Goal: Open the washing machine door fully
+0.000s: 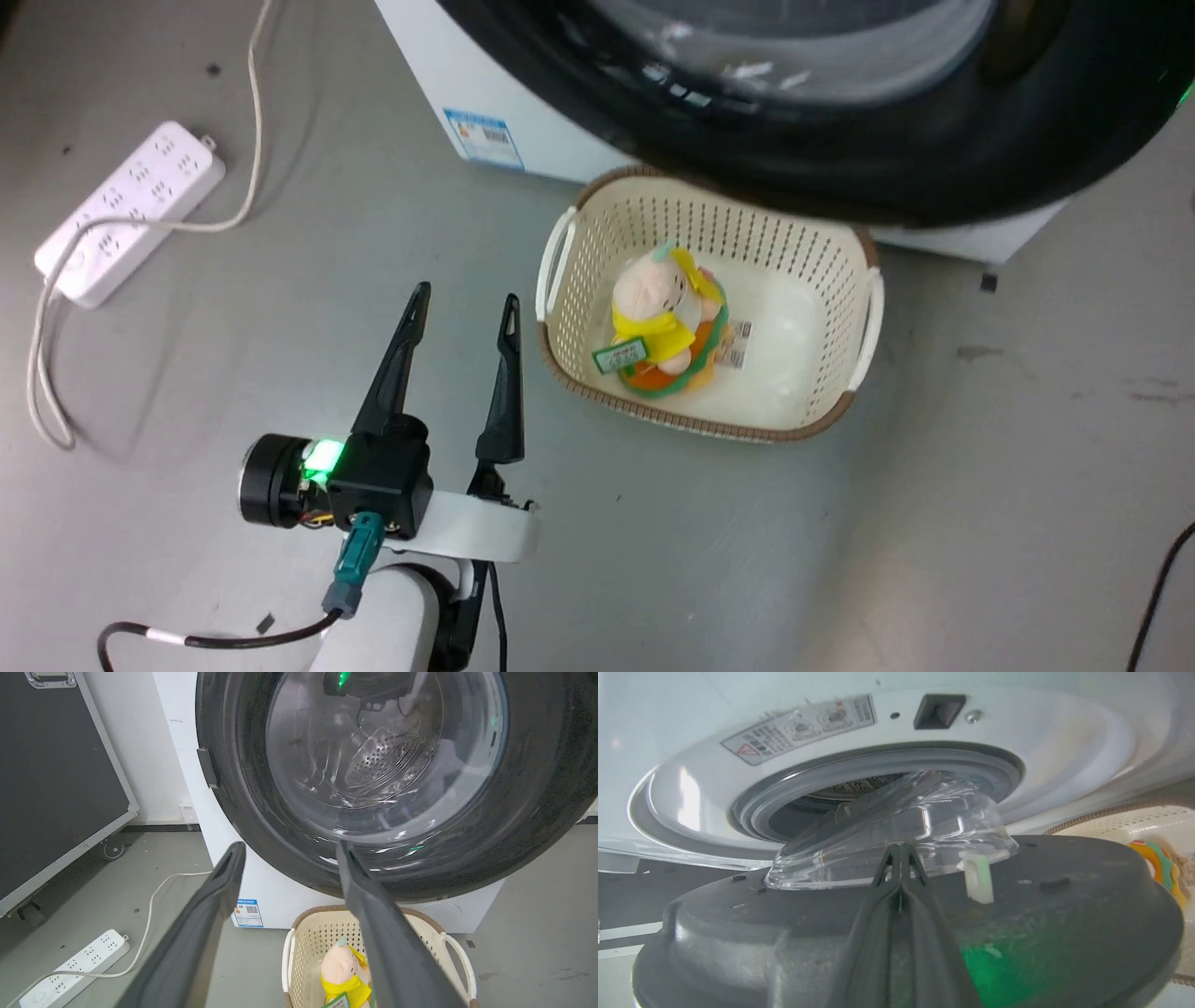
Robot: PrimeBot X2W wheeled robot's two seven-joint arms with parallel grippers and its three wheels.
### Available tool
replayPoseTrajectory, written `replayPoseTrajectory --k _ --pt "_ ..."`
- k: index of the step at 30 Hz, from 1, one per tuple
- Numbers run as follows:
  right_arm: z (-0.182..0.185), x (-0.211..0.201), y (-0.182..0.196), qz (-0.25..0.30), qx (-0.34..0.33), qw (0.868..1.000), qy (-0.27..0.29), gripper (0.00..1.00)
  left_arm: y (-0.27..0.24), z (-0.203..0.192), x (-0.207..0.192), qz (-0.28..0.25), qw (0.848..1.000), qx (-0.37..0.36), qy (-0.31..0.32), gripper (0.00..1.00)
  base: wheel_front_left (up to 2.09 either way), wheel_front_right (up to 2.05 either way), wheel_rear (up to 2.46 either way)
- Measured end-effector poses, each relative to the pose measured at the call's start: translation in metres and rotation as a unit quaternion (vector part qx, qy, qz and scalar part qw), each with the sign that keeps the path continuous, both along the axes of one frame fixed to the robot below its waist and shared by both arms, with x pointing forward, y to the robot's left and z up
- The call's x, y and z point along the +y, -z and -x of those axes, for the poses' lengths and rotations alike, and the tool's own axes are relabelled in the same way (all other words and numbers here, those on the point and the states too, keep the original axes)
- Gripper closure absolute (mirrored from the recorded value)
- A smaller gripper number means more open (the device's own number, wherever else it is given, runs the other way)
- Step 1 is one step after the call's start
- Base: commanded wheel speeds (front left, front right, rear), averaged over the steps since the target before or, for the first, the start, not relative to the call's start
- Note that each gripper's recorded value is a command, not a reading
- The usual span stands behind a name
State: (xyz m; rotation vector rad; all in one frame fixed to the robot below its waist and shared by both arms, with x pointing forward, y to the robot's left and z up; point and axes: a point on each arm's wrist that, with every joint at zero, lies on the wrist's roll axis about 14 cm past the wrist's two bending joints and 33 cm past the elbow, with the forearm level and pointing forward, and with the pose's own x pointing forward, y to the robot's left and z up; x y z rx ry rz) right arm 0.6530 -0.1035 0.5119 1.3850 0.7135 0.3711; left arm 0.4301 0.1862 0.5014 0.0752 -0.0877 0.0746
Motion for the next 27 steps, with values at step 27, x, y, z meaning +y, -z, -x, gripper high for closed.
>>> replayPoseTrajectory --k 27 --pt "0.220 0.116 0.005 -0.056 0.000 0.967 -0.250 1.00 -0.029 0.086 -0.013 0.024 0.999 -0.030 0.022 0.00 0.00 0.00 0.00"
